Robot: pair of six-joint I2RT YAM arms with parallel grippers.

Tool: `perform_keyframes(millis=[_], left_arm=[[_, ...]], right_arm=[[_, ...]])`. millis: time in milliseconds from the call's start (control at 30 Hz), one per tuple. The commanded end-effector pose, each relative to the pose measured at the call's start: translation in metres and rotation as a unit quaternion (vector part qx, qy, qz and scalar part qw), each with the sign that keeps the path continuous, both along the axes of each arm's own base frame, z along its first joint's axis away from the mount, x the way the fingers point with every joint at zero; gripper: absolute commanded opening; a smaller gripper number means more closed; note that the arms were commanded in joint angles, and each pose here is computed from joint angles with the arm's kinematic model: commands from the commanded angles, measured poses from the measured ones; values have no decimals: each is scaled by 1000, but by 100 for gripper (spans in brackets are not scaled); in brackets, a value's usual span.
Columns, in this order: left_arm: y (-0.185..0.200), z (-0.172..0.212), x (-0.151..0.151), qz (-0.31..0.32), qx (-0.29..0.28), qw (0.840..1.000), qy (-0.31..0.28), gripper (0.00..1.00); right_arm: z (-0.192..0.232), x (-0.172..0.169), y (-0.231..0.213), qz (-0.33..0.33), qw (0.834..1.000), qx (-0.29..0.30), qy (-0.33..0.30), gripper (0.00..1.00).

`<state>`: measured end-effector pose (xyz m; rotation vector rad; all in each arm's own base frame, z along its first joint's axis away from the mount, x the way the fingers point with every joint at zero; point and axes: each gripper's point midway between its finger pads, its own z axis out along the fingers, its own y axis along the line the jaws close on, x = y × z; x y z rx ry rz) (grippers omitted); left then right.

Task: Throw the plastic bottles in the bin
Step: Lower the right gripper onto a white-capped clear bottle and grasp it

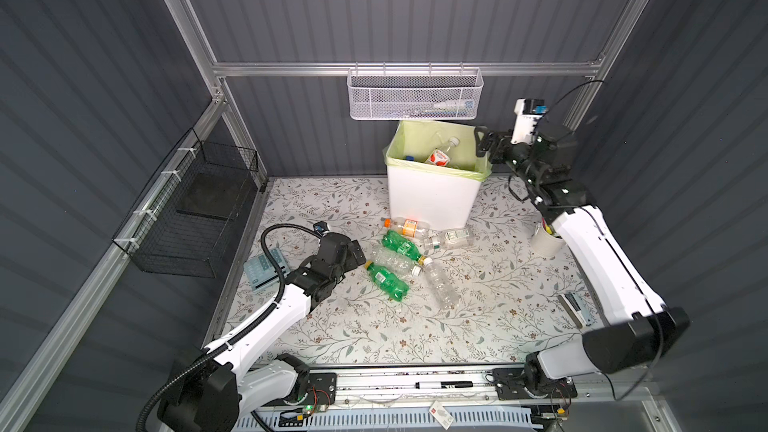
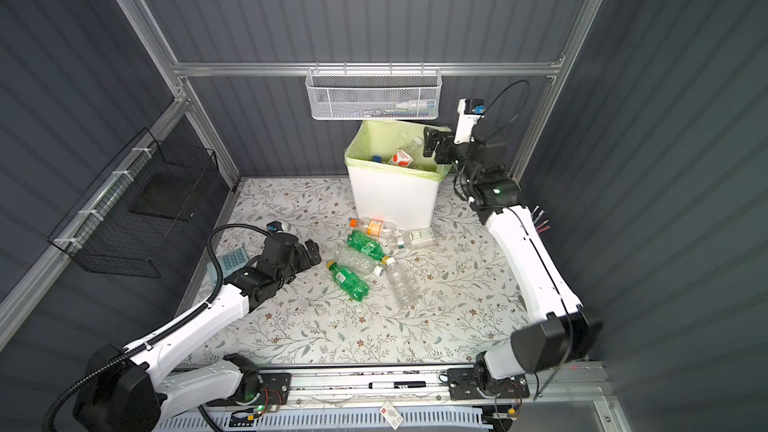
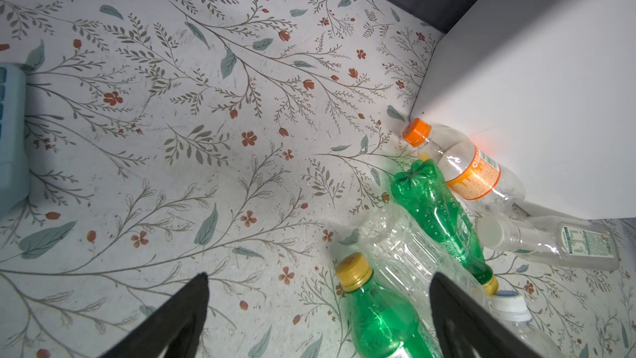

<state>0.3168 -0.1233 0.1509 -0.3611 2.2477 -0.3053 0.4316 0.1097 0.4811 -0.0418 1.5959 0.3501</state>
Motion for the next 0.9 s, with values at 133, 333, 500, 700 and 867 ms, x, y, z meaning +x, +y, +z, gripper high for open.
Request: perform_keyframes(millis=[133, 333, 500, 700, 867], left_arm=[[-6, -10, -1, 2, -24, 999, 25, 100], [-2, -17, -6, 23, -43, 998, 30, 100], [-1, -22, -9, 27, -47, 998, 36, 100], [4, -27, -12, 34, -38, 998, 40, 100], [5, -29, -13, 33, -32, 998, 41, 100]], right_arm=[[-63, -41, -16, -20, 998, -18, 63, 99], [-171, -86, 11, 14, 981, -4, 196, 99], [-270, -132, 49, 42, 937, -4, 347, 99], [-351, -173, 73, 47, 893, -36, 447, 99], [-385, -185, 89, 65, 863, -83, 494, 99]])
